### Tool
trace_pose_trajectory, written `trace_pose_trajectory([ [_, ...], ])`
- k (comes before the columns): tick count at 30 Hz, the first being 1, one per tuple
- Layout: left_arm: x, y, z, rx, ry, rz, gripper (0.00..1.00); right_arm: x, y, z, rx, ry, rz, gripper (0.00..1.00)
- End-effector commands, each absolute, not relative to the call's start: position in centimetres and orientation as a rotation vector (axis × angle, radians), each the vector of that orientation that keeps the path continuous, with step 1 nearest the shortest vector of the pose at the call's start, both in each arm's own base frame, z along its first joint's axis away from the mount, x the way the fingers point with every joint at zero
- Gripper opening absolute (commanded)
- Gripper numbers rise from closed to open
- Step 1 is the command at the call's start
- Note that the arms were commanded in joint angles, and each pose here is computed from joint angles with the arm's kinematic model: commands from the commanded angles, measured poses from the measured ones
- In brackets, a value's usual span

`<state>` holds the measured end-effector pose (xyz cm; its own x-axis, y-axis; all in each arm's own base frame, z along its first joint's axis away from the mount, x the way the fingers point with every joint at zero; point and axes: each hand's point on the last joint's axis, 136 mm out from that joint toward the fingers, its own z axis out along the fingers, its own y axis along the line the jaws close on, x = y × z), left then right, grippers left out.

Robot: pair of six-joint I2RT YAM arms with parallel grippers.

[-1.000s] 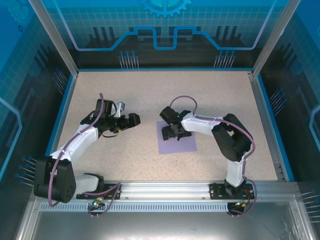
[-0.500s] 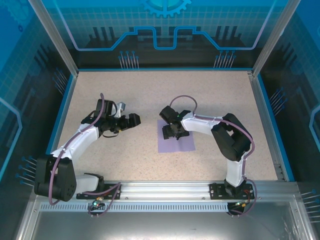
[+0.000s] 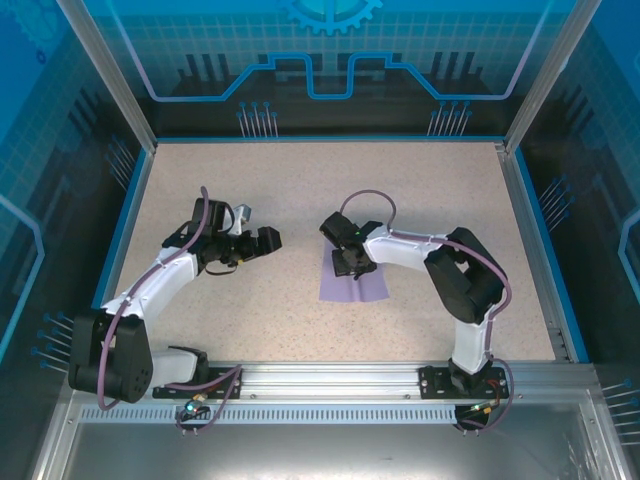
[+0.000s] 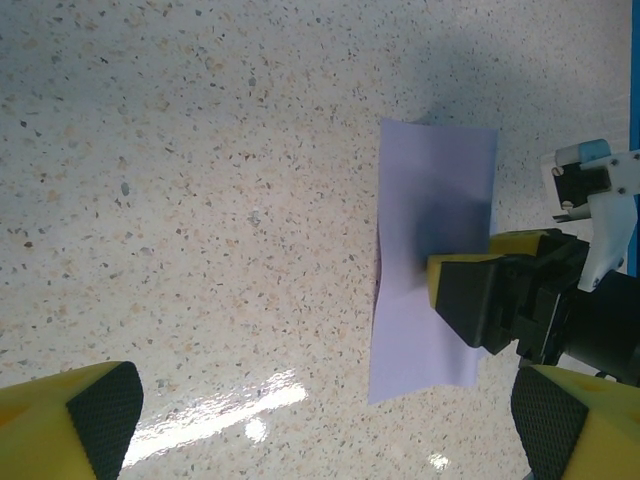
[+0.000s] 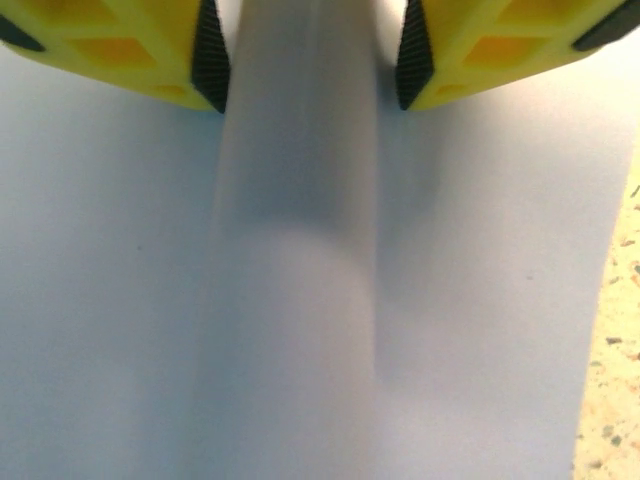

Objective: Fold a paper plane with a square sheet of paper (pick it up from the middle)
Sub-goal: First fold in half a square sheet of paper at the center of the table.

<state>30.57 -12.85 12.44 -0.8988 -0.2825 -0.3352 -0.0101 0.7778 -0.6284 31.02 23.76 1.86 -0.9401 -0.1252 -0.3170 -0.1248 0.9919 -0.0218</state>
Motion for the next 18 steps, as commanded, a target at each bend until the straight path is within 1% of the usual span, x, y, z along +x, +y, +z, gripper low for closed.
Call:
trace_pose_trajectory([
  [1, 30.4, -13.4, 12.6, -0.211, 2.562, -0.943, 0.99, 30.8, 23.3, 3.4, -0.168, 2.764, -0.015, 0.44],
  [4, 30.3, -13.4, 12.8, -0.205, 2.556, -0.943, 0.99, 30.9, 23.5, 4.0, -0.165, 2.745, 0.006, 0.36],
  [7, 30.2, -13.4, 12.7, -0.205, 2.560, -0.944, 0.99, 30.9, 24.0, 4.6, -0.164, 2.732, 0.053, 0.33],
  [9, 30.1, -13.4, 12.8, -0.208, 2.563, -0.944, 0.99, 30.9, 24.8, 5.7, -0.175, 2.705, 0.115, 0.27],
  [14, 30.0, -13.2, 13.6, -0.211, 2.548, -0.931, 0.99, 30.7, 27.0, 8.7, -0.209, 2.659, 0.290, 0.24],
  [18, 29.8, -12.2, 14.6, -0.241, 2.550, -0.856, 0.99, 30.2, 30.6, 13.0, -0.281, 2.561, 0.601, 0.24],
])
